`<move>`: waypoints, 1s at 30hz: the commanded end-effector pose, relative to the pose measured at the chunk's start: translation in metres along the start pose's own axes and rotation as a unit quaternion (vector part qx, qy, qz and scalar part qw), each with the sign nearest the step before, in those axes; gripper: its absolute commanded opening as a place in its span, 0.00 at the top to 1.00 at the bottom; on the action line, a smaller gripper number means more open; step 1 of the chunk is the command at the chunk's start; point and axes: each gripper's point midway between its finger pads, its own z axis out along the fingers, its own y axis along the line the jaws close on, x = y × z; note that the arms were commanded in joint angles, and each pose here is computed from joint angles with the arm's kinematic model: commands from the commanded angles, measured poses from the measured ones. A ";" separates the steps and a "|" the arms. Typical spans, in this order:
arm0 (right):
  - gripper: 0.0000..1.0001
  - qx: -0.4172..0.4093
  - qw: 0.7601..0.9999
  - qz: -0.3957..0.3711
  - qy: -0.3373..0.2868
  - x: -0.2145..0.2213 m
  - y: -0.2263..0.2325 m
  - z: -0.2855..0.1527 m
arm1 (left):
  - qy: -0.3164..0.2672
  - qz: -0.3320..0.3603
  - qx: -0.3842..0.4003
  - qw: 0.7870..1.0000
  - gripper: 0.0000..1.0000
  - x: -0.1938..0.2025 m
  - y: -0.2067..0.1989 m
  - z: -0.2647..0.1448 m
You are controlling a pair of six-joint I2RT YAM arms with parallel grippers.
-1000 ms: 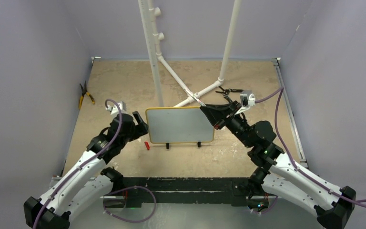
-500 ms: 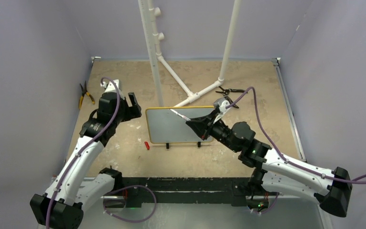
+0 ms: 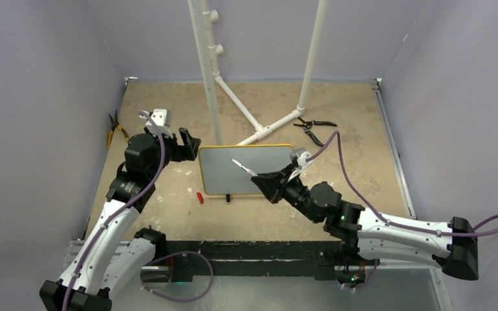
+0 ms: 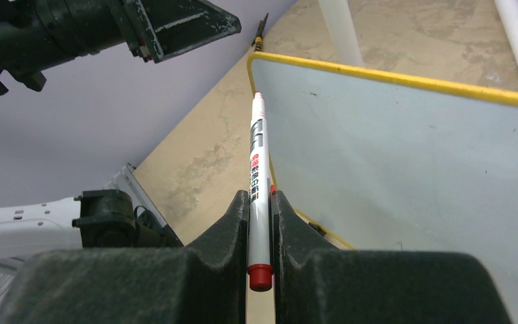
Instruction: Write a sentence on the whiteboard
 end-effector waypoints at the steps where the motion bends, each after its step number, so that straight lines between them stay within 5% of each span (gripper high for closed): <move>1: 1.00 0.036 0.998 0.038 -0.023 -0.002 -0.001 -0.001 | -0.029 0.034 0.060 0.997 0.24 -0.008 -0.017 0.002; 30: 1.00 0.078 0.995 -0.055 0.006 0.041 0.042 0.078 | 0.041 0.006 0.151 0.988 0.47 0.029 -0.046 0.014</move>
